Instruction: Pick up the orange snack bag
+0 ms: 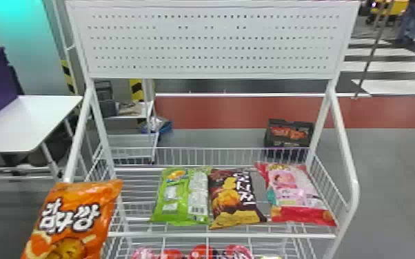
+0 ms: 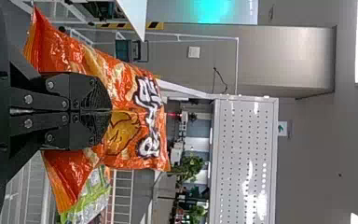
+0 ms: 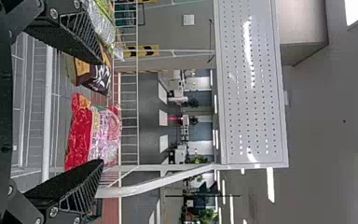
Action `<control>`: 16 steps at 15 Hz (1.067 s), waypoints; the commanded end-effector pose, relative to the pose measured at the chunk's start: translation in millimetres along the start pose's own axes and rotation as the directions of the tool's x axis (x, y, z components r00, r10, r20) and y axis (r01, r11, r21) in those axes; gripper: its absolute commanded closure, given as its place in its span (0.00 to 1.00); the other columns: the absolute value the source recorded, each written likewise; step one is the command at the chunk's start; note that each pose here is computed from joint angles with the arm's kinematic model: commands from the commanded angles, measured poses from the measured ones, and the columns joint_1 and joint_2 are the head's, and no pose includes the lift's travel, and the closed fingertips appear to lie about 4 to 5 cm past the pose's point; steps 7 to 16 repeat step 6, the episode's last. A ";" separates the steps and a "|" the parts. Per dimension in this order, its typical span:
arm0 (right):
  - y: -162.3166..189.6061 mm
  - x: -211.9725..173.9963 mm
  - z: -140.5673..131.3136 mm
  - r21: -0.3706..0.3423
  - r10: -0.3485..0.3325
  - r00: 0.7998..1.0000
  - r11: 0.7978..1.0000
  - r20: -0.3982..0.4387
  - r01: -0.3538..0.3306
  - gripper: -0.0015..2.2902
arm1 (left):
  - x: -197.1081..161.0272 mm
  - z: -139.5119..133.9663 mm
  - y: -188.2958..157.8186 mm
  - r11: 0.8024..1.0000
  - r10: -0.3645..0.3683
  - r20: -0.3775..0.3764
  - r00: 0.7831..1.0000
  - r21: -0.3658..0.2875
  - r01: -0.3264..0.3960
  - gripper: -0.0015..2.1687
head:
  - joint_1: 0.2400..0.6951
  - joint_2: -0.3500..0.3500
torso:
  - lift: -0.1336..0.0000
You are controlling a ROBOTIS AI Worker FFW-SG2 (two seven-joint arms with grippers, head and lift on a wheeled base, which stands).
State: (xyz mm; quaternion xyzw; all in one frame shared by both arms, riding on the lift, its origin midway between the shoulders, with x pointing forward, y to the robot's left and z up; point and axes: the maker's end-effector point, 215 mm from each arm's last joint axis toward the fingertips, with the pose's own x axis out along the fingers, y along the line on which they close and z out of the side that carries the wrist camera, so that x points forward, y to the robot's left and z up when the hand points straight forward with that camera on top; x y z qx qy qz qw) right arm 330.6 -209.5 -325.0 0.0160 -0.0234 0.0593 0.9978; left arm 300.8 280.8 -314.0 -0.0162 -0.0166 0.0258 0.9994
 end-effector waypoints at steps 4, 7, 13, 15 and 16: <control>-0.4 0.0 0.0 0.000 -0.002 1.000 1.000 0.000 0.002 0.06 | 0.5 -1.9 1.5 1.000 0.002 -0.001 1.000 0.001 -0.002 0.79 | 0.57 0.50 | 1.00; -0.3 0.0 0.1 -0.001 -0.001 1.000 1.000 0.000 0.001 0.06 | 0.5 -1.9 1.5 1.000 0.002 -0.001 1.000 0.001 -0.002 0.79 | 0.57 0.50 | 1.00; -0.3 0.0 0.1 -0.001 -0.001 1.000 1.000 0.000 0.001 0.06 | 0.5 -1.9 1.5 1.000 0.002 -0.001 1.000 0.001 -0.002 0.79 | 0.57 0.50 | 1.00; -0.3 0.0 0.1 -0.001 -0.001 1.000 1.000 0.000 0.001 0.06 | 0.5 -1.9 1.5 1.000 0.002 -0.001 1.000 0.001 -0.002 0.79 | 0.57 0.50 | 1.00; -0.3 0.0 0.1 -0.001 -0.001 1.000 1.000 0.000 0.001 0.06 | 0.5 -1.9 1.5 1.000 0.002 -0.001 1.000 0.001 -0.002 0.79 | 0.57 0.50 | 1.00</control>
